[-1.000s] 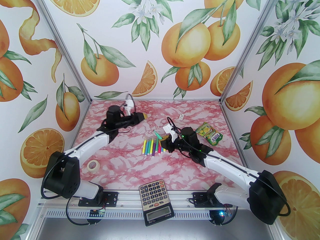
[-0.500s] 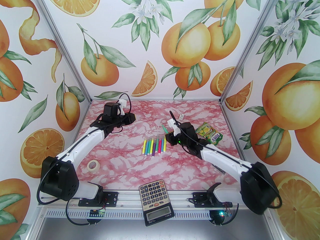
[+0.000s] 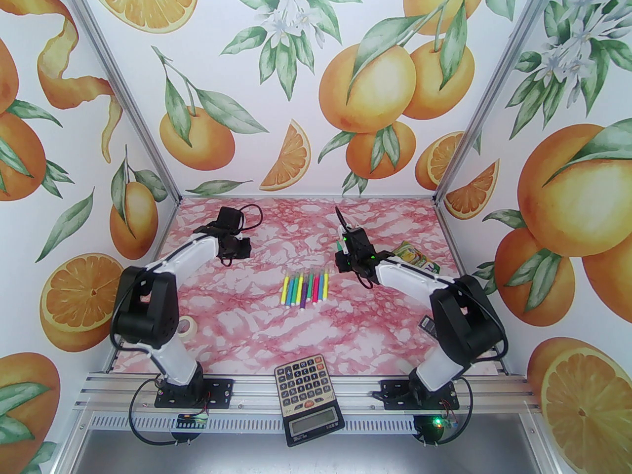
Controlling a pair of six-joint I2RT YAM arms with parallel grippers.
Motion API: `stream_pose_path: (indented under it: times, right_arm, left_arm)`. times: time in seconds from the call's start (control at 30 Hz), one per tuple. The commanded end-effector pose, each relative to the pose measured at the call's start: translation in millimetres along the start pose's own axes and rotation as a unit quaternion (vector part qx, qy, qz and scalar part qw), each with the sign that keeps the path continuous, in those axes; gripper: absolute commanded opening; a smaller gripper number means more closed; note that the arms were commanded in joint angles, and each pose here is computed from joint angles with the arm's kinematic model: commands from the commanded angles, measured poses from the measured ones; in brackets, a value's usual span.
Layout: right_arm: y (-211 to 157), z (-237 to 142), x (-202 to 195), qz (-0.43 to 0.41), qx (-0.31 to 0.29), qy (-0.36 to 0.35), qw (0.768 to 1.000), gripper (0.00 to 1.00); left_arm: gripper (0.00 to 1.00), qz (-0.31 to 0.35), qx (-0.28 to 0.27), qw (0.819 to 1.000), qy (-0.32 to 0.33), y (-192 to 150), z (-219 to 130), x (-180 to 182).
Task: Open the pen caps
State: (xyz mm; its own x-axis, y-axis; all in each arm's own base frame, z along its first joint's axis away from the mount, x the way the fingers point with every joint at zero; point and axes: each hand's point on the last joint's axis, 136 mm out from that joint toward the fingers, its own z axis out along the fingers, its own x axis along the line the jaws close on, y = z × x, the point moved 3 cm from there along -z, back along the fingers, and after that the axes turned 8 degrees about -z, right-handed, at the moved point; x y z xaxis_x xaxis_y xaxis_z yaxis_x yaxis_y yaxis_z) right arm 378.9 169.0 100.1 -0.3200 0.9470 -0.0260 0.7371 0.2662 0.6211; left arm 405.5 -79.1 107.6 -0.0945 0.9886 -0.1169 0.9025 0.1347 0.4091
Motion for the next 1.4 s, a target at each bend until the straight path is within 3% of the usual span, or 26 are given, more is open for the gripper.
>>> stream_pose_path:
  times: [0.0,0.33,0.67,0.93,1.37]
  right_arm:
    - [-5,8,-15,0.020,0.028,-0.037,0.999,0.00]
    - [-26,31,-35,0.062,0.076,-0.055,0.994,0.05]
    - [-34,35,-40,0.070,0.096,-0.063,0.991,0.16]
    - [-39,39,-42,0.076,0.110,-0.064,0.989,0.21]
    - [-44,43,-41,0.076,0.123,-0.063,0.987,0.25]
  left_arm:
    - [0.00,0.027,0.026,0.999,0.015,5,12,7]
    - [0.00,0.022,0.068,0.997,0.006,4,55,16]
    - [0.00,0.028,0.095,0.995,0.017,-3,72,23]
    - [0.18,0.027,0.103,0.994,0.009,-6,76,21]
    - [0.28,0.029,0.114,0.993,0.002,-12,80,20]
